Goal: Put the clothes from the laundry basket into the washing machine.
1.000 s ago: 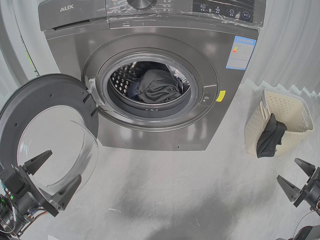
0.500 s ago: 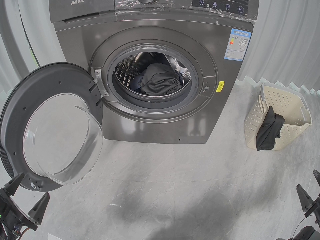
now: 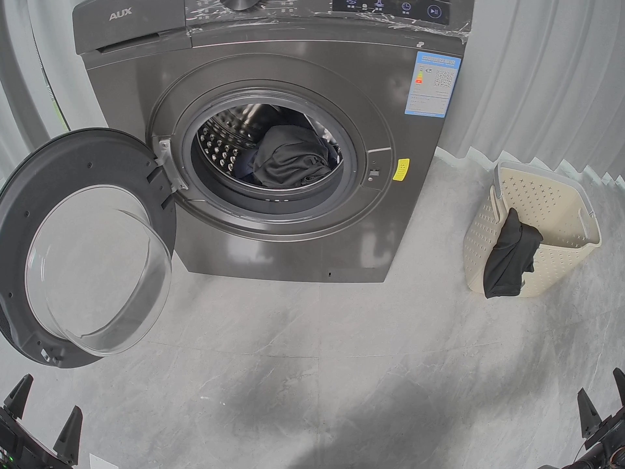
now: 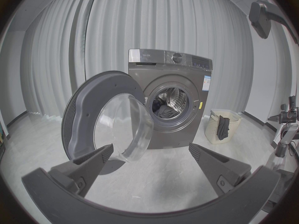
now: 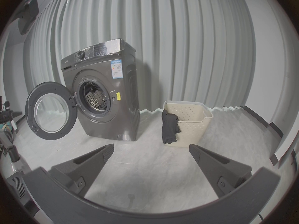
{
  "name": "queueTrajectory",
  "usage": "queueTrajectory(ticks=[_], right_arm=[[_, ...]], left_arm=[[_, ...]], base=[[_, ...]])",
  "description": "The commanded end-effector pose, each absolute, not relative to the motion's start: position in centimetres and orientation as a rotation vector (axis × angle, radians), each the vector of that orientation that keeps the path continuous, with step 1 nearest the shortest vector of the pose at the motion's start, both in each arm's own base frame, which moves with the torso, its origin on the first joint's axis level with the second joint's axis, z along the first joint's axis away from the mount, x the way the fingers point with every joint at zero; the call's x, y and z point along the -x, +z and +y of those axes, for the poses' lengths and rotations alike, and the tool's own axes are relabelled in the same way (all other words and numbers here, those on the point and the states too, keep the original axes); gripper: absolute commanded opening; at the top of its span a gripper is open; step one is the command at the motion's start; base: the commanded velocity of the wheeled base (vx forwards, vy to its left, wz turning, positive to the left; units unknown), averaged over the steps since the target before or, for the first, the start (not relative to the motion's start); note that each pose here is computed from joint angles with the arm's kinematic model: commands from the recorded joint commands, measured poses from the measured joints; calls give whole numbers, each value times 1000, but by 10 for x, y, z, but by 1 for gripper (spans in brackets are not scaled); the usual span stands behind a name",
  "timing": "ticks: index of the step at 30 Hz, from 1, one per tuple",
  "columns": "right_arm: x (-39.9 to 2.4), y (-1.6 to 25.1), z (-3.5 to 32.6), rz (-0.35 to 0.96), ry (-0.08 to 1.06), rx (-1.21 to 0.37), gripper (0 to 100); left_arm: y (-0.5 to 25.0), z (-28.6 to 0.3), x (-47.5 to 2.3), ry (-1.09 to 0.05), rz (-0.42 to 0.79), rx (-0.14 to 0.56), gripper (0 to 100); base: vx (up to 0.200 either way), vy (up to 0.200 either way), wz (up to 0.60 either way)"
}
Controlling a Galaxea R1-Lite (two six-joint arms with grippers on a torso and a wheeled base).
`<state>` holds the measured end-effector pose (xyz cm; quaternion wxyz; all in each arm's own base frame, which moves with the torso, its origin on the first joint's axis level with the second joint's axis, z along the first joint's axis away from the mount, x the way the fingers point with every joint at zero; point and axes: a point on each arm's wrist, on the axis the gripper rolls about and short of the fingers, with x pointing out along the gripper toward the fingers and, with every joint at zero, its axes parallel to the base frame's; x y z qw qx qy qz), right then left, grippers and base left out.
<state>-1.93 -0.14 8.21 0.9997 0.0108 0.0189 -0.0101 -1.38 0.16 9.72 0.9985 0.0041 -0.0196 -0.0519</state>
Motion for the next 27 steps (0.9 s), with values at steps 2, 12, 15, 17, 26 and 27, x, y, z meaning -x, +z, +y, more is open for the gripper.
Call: queueTrajectory(ticks=[2, 12, 15, 17, 26, 27], right_arm=[[23, 76, -1, -2, -49, -32, 100], [23, 76, -1, -2, -35, -12, 100], [23, 76, -1, -2, -35, -12, 100], [23, 76, -1, -2, -35, -12, 100], [23, 76, -1, -2, -35, -12, 100], [23, 76, -1, -2, -35, -12, 100]], left_arm=[[82, -1, 21, -4, -40, -12, 100], [74, -1, 24, -14, 27, -38, 100], [75, 0, 23, -13, 14, -34, 100], [75, 0, 23, -12, 8, -24, 100], [75, 0, 23, -11, 8, -15, 100], [75, 0, 23, -11, 8, -17, 100]], base=[[0, -200, 0], [0, -200, 0], [0, -133, 0], [0, 0, 0], [0, -67, 0], [0, -200, 0]])
